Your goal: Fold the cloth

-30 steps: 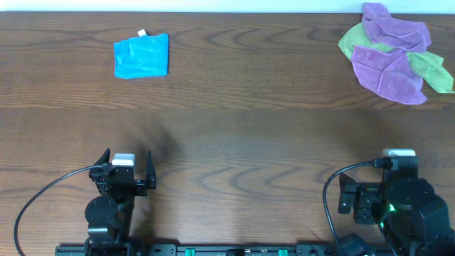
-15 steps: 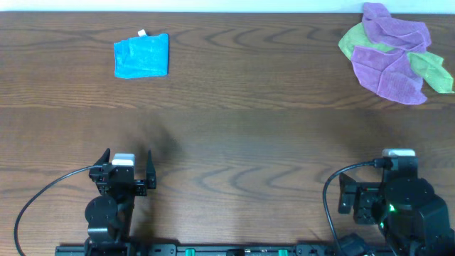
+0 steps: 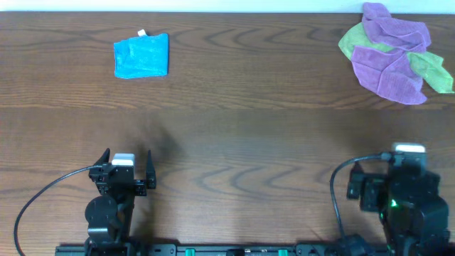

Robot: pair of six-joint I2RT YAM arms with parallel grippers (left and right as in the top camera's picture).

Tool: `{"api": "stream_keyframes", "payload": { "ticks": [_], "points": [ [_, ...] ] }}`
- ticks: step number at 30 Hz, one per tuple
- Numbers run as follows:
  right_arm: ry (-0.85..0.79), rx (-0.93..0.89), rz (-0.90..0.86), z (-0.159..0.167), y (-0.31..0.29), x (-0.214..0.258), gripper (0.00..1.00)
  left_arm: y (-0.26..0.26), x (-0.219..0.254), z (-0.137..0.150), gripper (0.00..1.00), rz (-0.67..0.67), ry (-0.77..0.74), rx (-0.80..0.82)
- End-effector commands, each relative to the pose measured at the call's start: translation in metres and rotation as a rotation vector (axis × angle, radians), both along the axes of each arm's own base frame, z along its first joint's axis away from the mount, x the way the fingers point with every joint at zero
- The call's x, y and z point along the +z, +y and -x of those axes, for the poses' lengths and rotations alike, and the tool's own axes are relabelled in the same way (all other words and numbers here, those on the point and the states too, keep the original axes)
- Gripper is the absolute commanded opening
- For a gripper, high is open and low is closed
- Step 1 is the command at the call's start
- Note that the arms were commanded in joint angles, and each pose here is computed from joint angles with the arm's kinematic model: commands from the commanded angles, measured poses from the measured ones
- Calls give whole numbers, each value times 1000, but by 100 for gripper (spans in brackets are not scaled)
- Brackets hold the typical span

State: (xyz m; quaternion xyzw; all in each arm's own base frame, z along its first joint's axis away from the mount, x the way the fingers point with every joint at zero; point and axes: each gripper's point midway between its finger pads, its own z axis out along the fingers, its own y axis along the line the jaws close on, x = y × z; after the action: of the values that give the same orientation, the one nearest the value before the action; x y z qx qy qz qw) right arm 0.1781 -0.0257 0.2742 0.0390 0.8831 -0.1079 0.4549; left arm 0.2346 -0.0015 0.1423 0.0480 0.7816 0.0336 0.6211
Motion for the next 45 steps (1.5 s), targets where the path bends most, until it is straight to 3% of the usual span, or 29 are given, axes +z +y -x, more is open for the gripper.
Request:
{"api": "stream_keyframes", "payload": {
  "ticks": [1,7,22,45],
  "points": [
    [-20,-84,67,3,-22,-24,99,4,-13,0,95,0,25,21],
    [-83,-136,17,-4,-30,-76,99,4,-13,0,96,0,25,21],
    [-103,19,-79,-35,-7,-173,99,4,-13,0,95,0,25,20],
    [-212,52,-81,-36,-1,-163,99,4,-13,0,95,0,25,21]
  ]
}}
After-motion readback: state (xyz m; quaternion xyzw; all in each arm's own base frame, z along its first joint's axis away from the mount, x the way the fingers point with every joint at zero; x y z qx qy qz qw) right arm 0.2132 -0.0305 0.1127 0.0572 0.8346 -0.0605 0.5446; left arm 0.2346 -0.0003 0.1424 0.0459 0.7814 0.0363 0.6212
